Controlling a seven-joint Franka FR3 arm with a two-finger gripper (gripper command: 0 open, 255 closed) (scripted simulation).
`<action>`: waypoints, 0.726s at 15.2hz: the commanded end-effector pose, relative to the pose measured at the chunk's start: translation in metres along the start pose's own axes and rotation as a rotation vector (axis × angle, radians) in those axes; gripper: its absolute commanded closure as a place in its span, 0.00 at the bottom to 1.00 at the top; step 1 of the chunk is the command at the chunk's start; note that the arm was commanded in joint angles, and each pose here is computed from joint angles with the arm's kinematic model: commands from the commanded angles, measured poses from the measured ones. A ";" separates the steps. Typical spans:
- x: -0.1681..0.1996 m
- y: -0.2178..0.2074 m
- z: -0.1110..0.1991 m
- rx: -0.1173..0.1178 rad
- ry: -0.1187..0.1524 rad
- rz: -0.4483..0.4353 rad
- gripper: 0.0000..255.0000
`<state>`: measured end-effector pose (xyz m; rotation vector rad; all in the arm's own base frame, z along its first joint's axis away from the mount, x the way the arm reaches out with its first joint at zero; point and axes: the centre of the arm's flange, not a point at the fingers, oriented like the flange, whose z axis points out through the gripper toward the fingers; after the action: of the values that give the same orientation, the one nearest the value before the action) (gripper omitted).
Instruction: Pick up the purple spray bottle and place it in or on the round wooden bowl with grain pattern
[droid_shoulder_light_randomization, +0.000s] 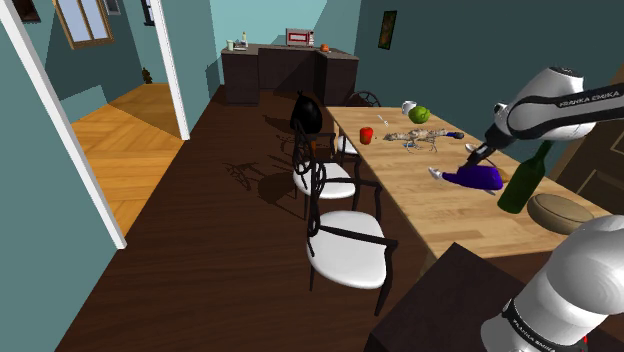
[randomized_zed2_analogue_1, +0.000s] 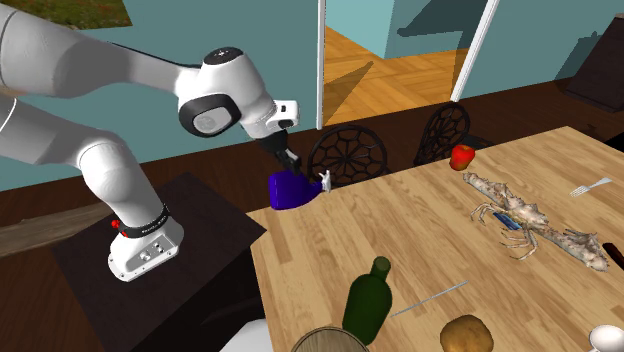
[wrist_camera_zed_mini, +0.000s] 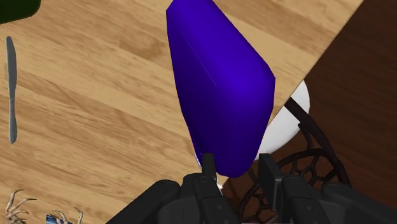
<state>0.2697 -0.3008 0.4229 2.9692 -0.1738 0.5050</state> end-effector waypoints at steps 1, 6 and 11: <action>-0.013 0.015 -0.004 0.000 0.000 0.000 1.00; -0.053 0.067 -0.010 0.000 0.000 0.000 1.00; -0.094 0.118 -0.017 0.000 0.000 0.000 1.00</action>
<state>0.1695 -0.3967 0.4193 2.9694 -0.1758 0.5059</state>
